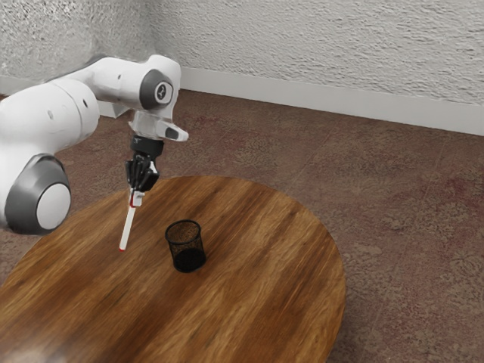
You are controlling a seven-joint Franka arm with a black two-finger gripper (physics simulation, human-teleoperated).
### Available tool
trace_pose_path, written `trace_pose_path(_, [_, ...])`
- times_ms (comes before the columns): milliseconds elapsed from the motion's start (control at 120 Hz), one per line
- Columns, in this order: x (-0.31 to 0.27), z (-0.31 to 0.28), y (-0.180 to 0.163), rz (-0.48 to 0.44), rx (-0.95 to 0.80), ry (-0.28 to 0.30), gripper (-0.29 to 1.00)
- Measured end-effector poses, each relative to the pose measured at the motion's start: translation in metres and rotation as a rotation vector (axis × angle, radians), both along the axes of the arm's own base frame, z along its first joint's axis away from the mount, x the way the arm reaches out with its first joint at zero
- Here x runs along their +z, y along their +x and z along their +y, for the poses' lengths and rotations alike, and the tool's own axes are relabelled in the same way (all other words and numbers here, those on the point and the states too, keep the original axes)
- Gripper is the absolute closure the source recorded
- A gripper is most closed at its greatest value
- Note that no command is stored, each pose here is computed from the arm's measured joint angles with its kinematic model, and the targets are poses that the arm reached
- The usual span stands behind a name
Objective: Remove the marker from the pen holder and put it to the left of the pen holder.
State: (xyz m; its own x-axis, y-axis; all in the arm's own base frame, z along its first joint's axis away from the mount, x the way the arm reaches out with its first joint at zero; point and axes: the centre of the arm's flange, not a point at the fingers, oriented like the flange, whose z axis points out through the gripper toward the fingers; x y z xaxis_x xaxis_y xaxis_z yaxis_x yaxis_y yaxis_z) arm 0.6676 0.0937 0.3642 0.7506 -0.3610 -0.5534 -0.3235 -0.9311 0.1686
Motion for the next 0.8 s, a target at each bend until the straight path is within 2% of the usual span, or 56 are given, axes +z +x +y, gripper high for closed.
trace_pose_path(258, [-0.086, 0.012, 0.010, 0.137, 0.165, 0.101, 0.79])
trace_pose_path(417, [-0.112, 0.014, 0.012, 0.169, 0.223, 0.144, 0.78])
trace_pose_path(617, [-0.116, 0.011, 0.010, 0.185, 0.282, 0.178, 0.35])
trace_pose_path(725, [-0.112, 0.010, 0.010, 0.182, 0.306, 0.194, 0.21])
trace_pose_path(800, [-0.083, 0.006, 0.013, 0.143, 0.318, 0.191, 0.15])
